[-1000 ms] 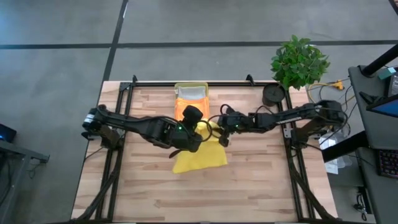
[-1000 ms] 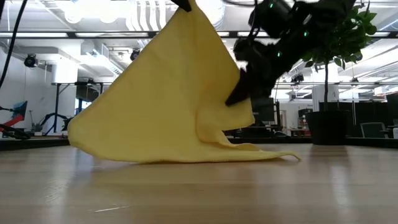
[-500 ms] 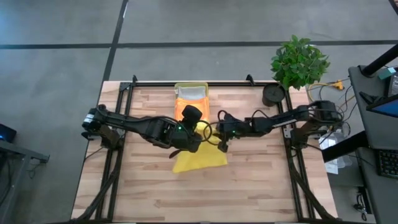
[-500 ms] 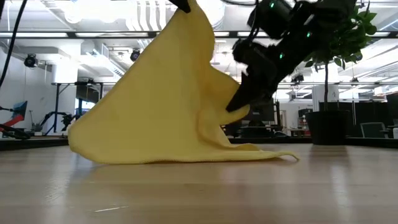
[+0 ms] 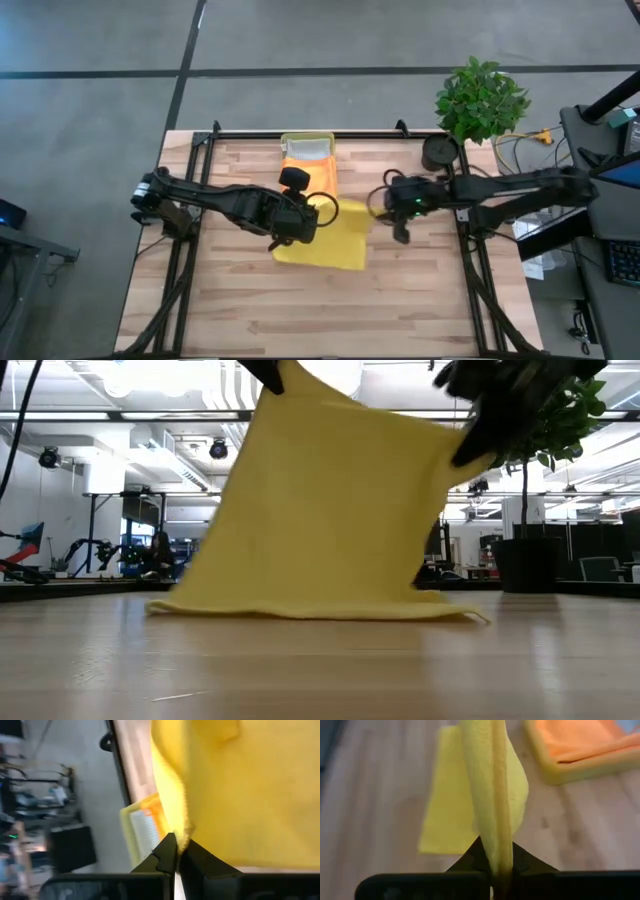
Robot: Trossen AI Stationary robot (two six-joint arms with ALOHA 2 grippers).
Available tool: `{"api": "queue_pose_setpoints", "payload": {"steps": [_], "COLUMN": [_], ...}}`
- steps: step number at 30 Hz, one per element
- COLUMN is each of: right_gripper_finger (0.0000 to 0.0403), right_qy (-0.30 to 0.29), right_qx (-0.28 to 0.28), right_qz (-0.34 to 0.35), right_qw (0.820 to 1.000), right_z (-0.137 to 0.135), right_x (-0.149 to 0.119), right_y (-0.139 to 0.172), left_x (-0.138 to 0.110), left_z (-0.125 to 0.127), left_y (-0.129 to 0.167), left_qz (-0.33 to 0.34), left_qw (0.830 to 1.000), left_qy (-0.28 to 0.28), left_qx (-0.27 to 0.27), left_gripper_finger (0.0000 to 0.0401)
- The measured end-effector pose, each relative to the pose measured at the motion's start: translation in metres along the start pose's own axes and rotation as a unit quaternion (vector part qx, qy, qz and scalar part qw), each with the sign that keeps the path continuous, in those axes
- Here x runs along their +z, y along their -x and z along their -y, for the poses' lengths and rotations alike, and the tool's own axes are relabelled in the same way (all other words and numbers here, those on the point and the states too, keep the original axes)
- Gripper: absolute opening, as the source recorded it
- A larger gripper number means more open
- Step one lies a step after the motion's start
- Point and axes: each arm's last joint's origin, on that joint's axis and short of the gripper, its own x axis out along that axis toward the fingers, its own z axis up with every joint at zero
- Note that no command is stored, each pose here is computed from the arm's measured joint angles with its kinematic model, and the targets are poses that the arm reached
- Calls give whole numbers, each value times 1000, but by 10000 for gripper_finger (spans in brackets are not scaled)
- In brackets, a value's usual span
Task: Fold microfiber towels
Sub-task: Fold the yellow microfiber cloth
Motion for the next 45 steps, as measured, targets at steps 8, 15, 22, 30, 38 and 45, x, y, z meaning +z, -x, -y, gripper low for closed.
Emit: {"api": "queue_pose_setpoints", "payload": {"steps": [8, 15, 22, 30, 38, 45], "right_gripper_finger": [8, 8, 8, 8, 8, 8], "right_qy": [-45, -9, 9, 39, 104, 103], "right_qx": [101, 183, 249, 297, 234, 213], "right_qz": [-12, -27, -65, -57, -126, -96], "right_qw": [994, 983, 966, 952, 958, 967], "right_z": [-21, -65, -113, -154, -153, -129], "right_x": [4, 19, 24, 55, 38, 31], "right_y": [52, 74, 82, 104, 63, 36], "left_x": [2, 15, 32, 35, 27, 6], "left_z": [5, 25, 54, 56, 82, 114], "left_y": [8, 27, 61, 111, 86, 40], "left_qz": [48, 99, 152, 246, 185, 147], "left_qw": [983, 936, 893, 830, 864, 880], "left_qy": [93, 177, 239, 311, 303, 311], "left_qx": [-152, -289, -348, -393, -358, -326], "left_gripper_finger": [0, 0, 0, 0, 0, 0]}}
